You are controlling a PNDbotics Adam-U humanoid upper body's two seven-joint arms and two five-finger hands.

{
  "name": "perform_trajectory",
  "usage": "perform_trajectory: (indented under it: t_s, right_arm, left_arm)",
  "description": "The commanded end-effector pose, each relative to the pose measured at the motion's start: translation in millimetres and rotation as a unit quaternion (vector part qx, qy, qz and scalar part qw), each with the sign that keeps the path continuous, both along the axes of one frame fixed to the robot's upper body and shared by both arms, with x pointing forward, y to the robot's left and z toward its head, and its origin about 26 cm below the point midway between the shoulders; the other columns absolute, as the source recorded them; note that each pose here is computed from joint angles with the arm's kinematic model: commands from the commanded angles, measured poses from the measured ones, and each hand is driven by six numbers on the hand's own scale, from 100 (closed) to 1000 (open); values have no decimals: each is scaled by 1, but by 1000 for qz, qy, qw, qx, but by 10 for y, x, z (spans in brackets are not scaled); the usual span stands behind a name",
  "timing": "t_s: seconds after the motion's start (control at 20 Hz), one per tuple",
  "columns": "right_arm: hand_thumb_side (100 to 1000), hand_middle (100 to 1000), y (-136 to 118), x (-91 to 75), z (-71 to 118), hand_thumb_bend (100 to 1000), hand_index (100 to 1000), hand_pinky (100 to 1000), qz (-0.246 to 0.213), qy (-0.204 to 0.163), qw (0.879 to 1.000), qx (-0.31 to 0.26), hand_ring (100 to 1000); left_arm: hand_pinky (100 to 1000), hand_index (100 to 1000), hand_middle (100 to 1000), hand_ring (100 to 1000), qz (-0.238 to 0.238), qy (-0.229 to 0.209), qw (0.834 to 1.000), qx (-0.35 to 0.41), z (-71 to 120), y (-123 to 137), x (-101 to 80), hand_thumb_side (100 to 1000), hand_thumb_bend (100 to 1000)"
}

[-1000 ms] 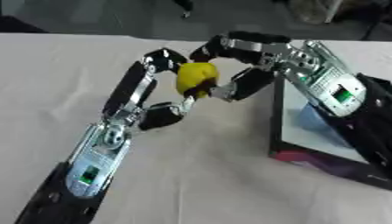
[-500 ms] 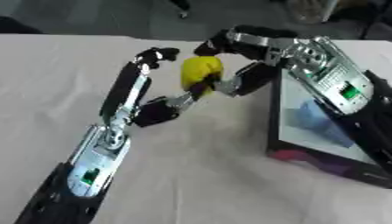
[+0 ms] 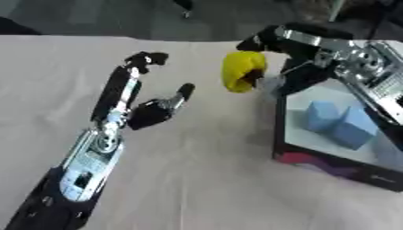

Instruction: Pick up the objects with one hand, pass them to the other hand, and then place them into the box on the other side of the table.

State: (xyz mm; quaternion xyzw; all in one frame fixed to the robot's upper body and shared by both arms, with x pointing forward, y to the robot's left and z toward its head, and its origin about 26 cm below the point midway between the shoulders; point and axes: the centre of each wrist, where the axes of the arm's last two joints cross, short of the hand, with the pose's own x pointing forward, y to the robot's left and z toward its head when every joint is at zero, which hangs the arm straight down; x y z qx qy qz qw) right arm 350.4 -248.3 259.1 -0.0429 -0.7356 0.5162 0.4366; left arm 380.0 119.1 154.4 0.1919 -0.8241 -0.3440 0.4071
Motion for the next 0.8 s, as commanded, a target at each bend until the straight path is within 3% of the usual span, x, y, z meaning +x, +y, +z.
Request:
perform_trajectory:
  t_s: [0.05,0.4,0.8]
  right_arm:
    - [100,520,-234,-115,168,100,628,935,-40,-23,999,20,937]
    - [100,530,-724,-251,28,100,638,937,-126,-6,991,48,946]
    - [100,534,-1182,-299,-171,100,640,921,-209,-8,977,29,937]
  left_arm:
    - [794,817,699,821,20,-7,1000,-1,65,146,33,612,460]
    - [792,810,697,820,54,-13,998,-6,106,363,57,616,468]
    - [790,805,694,818,86,-22,996,-17,157,569,66,619,471]
